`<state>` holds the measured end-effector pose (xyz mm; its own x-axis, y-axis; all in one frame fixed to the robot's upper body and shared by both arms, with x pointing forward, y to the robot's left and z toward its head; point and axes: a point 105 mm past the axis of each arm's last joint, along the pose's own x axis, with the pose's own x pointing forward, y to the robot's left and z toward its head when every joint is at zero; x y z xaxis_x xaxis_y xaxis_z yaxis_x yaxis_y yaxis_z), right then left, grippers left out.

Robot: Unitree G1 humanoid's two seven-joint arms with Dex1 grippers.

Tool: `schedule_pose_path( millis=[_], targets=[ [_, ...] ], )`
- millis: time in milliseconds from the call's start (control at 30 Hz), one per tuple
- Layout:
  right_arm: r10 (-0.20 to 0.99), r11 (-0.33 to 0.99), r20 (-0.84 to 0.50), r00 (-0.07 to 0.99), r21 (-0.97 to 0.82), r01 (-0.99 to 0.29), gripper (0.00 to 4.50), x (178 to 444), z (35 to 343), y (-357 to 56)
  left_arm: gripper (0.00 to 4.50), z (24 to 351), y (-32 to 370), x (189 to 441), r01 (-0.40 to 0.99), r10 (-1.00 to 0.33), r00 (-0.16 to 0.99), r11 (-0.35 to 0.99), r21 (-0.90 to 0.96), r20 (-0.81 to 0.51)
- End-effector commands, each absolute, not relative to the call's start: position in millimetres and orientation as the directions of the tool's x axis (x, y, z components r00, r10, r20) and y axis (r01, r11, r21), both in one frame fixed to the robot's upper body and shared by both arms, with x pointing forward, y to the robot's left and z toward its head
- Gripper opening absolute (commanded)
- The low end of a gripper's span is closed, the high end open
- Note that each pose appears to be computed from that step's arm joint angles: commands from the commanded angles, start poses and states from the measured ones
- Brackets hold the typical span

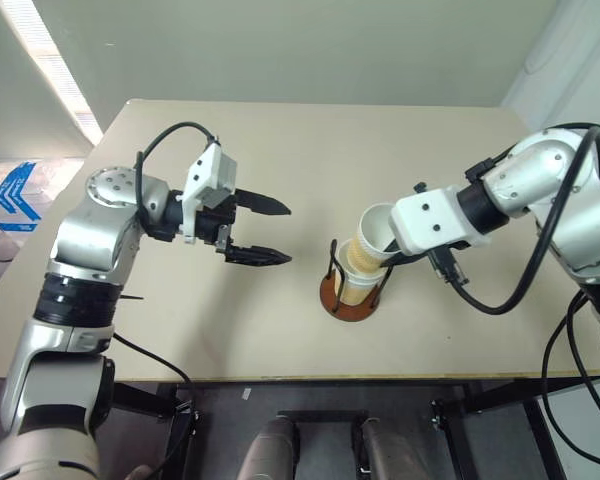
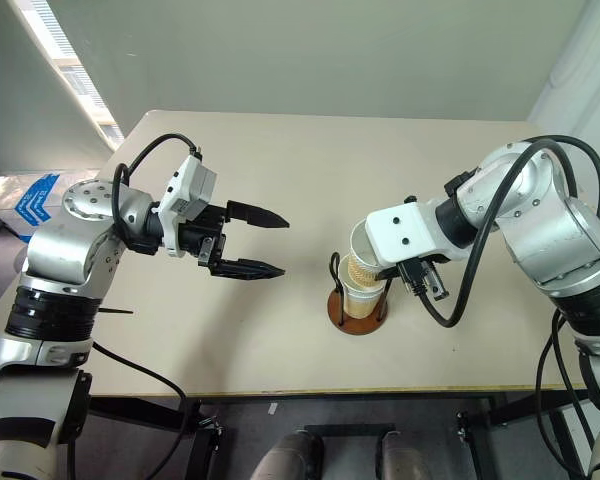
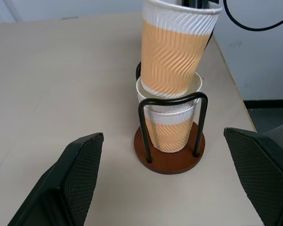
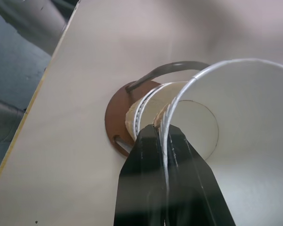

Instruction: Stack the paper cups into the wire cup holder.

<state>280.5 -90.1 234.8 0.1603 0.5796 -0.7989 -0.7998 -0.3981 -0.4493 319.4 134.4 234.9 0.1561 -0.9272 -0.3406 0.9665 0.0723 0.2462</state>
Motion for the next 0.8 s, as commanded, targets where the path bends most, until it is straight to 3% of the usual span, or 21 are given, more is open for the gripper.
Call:
schedule_pose_path(
  millis=[33, 133, 267, 433, 600, 800],
  targets=[
    [0.574, -0.422, -0.803, 0.160, -0.457, -0.783, 0.05, 278, 235, -87, 4.50, 246, 133, 317, 0.952, -0.926, 0.164, 0.059, 0.299, -0.339],
    [0.584, -0.418, -0.796, 0.159, -0.463, -0.782, 0.66, 278, 236, -83, 4.50, 246, 133, 317, 0.952, -0.925, 0.167, 0.062, 0.299, -0.340],
    [0.612, -0.381, -0.769, 0.183, -0.489, -0.785, 1.96, 283, 242, -79, 4.50, 243, 133, 317, 0.952, -0.923, 0.169, 0.062, 0.299, -0.346],
    [0.693, -0.173, -0.666, 0.276, -0.526, -0.833, 3.71, 300, 262, -91, 4.50, 239, 140, 325, 0.940, -0.906, 0.234, 0.118, 0.320, -0.354],
    [0.758, 0.207, -0.491, 0.430, -0.443, -0.872, 3.71, 325, 279, -130, 4.50, 244, 148, 331, 0.915, -0.898, 0.325, 0.219, 0.339, -0.297],
    [0.710, 0.556, -0.341, 0.617, -0.267, -0.787, 3.71, 338, 257, -188, 4.50, 249, 155, 331, 0.888, -0.890, 0.413, 0.347, 0.302, -0.192]
  ],
)
